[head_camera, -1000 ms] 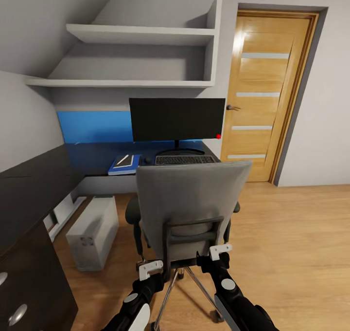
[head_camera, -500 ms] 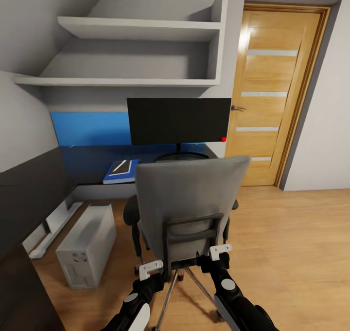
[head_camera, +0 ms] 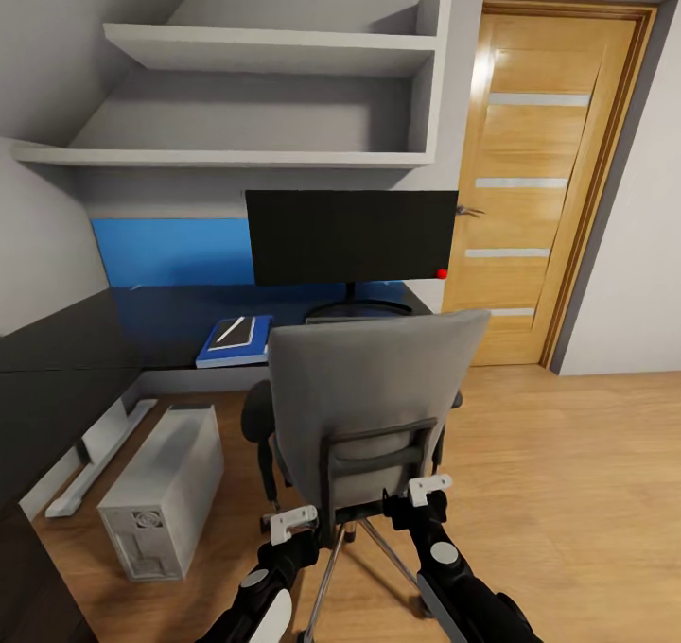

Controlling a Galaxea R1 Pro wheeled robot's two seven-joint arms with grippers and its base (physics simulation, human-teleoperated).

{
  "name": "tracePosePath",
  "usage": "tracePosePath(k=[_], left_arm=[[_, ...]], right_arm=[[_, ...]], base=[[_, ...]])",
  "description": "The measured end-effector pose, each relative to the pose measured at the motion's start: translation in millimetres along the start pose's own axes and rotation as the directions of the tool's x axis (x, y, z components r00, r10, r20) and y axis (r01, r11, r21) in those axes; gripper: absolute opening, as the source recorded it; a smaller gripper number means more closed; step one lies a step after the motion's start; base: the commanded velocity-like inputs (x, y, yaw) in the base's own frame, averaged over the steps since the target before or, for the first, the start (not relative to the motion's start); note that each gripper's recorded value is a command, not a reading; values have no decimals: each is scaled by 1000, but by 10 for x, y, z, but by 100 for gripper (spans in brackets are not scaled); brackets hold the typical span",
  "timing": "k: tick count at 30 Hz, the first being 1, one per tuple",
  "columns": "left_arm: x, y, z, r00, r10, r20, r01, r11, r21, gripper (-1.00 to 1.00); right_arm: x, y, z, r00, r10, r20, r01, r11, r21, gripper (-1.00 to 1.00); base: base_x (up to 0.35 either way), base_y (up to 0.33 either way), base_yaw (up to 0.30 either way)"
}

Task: In the bedroom, organize the workspace by keeping the computer under the desk, ensuring the monitor is on the desk, placing the keyboard on the desk next to the monitor, placing the mouse on the desk next to the keyboard, moving the folder from the swivel chair onto the desk next to the mouse, stacking the notebook on top of the folder with the pen on top of the notebook, and positioning the swivel chair next to the desk.

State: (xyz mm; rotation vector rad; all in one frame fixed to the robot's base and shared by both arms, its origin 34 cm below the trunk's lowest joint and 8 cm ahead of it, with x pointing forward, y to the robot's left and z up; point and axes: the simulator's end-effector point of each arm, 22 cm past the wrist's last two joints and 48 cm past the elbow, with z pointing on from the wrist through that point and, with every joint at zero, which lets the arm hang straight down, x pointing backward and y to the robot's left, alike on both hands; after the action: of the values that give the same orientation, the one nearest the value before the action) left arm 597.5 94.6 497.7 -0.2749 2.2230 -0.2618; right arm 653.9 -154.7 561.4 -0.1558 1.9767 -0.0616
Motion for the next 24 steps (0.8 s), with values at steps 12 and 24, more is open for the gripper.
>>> tracePosePath(k=[12, 24], left_arm=[[-4, 24, -1, 1000, -3, 1, 3, 1000, -2, 100], [-4, 24, -1, 1000, -3, 1, 3, 1000, -2, 100]], right_arm=[[-51, 25, 20, 1000, 11, 4, -11, 1000, -8, 100], [-52, 25, 20, 1000, 11, 4, -11, 1000, -7, 100]], base=[[0, 0, 0], [0, 0, 0]])
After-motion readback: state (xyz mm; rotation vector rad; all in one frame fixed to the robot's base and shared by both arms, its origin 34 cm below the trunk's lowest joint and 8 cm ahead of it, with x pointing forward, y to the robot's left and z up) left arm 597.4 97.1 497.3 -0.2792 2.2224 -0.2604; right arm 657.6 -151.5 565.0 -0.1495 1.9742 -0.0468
